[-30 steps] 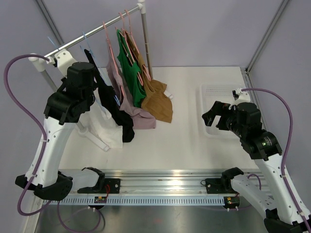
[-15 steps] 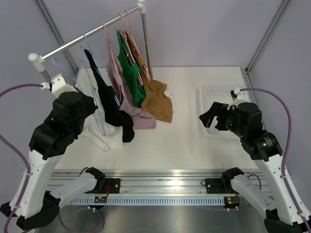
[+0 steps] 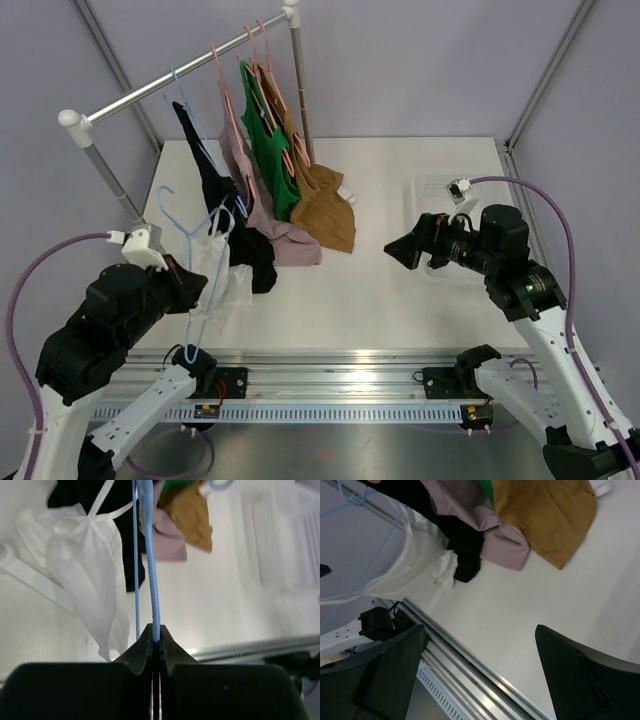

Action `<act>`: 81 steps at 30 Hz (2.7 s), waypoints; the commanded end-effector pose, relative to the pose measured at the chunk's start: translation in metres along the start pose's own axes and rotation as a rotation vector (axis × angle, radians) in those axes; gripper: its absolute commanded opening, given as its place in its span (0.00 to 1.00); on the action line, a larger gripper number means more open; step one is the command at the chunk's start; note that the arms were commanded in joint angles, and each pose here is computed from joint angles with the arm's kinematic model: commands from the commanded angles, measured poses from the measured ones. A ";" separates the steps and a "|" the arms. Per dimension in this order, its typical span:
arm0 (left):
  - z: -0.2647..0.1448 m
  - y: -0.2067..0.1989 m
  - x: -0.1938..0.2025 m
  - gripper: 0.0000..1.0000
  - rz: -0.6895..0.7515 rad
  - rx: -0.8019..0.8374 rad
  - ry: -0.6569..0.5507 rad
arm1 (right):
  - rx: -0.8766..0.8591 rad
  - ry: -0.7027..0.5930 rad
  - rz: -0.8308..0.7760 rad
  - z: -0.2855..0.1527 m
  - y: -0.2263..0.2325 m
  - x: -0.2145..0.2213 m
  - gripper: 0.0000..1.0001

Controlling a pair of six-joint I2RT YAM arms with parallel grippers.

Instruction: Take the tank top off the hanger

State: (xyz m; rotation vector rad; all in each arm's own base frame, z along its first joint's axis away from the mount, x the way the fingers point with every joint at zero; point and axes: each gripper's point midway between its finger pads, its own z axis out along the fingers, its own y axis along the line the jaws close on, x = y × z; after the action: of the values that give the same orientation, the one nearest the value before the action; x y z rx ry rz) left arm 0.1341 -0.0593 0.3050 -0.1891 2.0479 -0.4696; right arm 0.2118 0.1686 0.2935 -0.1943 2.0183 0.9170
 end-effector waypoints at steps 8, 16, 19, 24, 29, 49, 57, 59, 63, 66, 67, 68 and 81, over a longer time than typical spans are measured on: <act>0.002 -0.031 0.118 0.00 0.158 0.359 0.487 | -0.331 0.088 0.022 0.034 0.041 0.023 0.95; -0.003 -0.100 0.109 0.00 0.121 0.770 0.476 | -0.273 0.108 -0.027 0.073 0.047 0.056 0.86; -0.002 -0.118 0.096 0.00 0.097 0.843 0.443 | -0.216 0.084 -0.054 0.085 0.045 0.064 0.78; -0.009 -0.144 0.077 0.00 0.080 0.976 0.391 | -0.159 0.043 -0.065 0.099 0.036 0.067 0.66; -0.001 -0.149 0.081 0.00 0.067 0.972 0.421 | -0.154 -0.029 -0.090 0.107 0.035 0.055 0.58; 0.016 -0.141 0.086 0.00 0.089 0.864 0.420 | 0.108 -0.163 -0.120 0.106 -0.011 0.030 0.00; -0.014 -0.154 0.073 0.00 0.168 1.001 0.399 | 0.579 -0.278 -0.093 0.051 -0.068 -0.026 0.00; -0.032 -0.169 0.058 0.00 0.182 1.116 0.362 | 0.637 -0.307 -0.084 0.034 -0.071 -0.047 0.00; -0.052 -0.192 0.028 0.00 0.179 1.223 0.290 | 0.722 -0.371 -0.059 -0.007 -0.078 -0.088 0.00; -0.052 -0.205 -0.003 0.00 0.176 1.224 0.149 | 0.710 -0.417 -0.060 -0.035 -0.069 -0.113 0.00; -0.049 -0.208 -0.010 0.00 0.168 1.217 0.116 | 0.677 -0.426 -0.071 -0.038 -0.062 -0.118 0.00; -0.052 -0.216 -0.024 0.00 0.175 1.248 0.034 | 0.643 -0.426 -0.076 -0.040 -0.055 -0.119 0.00; -0.008 -0.279 -0.089 0.00 0.127 1.284 -0.575 | 0.082 -0.169 -0.156 0.000 0.017 -0.045 0.00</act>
State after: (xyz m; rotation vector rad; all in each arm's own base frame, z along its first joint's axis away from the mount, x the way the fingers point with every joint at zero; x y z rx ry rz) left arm 0.1476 -0.2805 0.4332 0.5663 1.2333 -1.4755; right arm 0.2456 0.1362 0.3467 -0.0244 1.8321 0.5530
